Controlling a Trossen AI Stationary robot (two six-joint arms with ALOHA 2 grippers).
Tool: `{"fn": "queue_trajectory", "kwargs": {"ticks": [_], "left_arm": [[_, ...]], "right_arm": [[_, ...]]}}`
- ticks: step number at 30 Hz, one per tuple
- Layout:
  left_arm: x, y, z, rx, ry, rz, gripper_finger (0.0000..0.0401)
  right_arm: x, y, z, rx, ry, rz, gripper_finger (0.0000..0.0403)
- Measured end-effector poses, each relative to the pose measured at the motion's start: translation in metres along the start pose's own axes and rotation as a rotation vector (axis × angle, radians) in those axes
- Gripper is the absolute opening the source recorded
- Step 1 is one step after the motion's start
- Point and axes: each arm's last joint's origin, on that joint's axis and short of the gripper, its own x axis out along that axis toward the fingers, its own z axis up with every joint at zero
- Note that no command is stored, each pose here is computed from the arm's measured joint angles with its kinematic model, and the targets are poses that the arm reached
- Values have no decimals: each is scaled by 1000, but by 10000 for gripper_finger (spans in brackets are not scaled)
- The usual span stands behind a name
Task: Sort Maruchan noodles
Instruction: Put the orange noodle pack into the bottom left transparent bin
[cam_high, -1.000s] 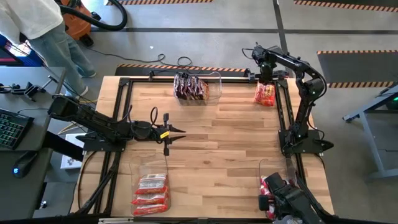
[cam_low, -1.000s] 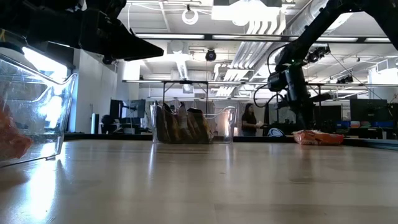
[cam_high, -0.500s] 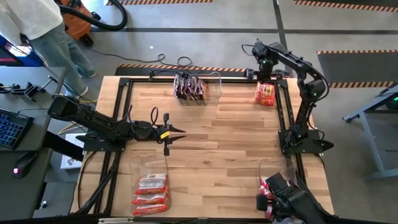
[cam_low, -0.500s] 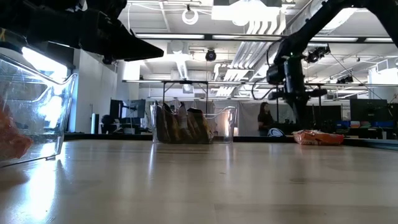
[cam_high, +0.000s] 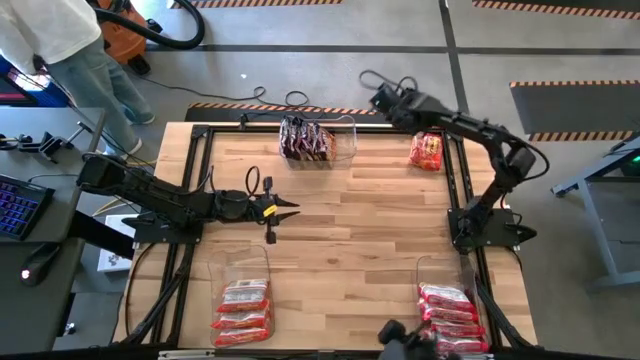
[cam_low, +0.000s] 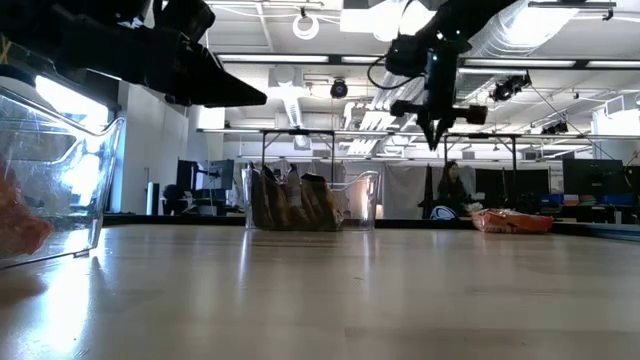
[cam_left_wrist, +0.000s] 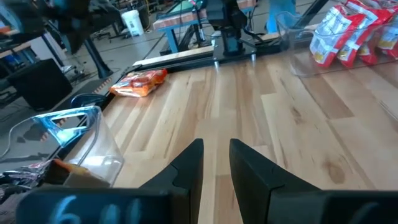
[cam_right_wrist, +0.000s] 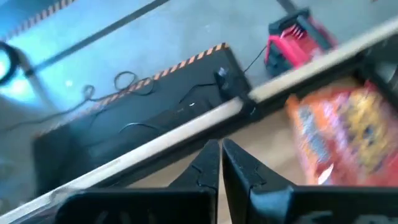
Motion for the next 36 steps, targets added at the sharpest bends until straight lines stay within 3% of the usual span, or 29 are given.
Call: {"fn": "queue_trajectory", "kwargs": {"ticks": [5, 9, 12, 17, 20, 27, 36], "left_arm": [[0, -1, 0, -4, 1, -5, 69], [-1, -2, 0, -3, -2, -11, 69], [-1, -2, 2, -7, -16, -11, 69], [-1, -2, 2, -22, -16, -11, 69], [-1, -2, 2, -42, -14, -12, 69], [-1, -2, 1, -34, -9, -12, 69], [-1, -3, 0, -40, 1, -15, 69]], "right_arm": [[13, 1, -43, 55, -88, -62, 0], [22, -4, -56, 133, -177, -111, 1], [18, -2, -65, 195, -207, -75, 1], [12, -12, -96, 442, -344, -7, 1], [23, -24, -105, 535, -362, -46, 1], [41, -50, -116, 433, -381, -320, 1], [64, -50, -129, 427, -326, -401, 1]]}}
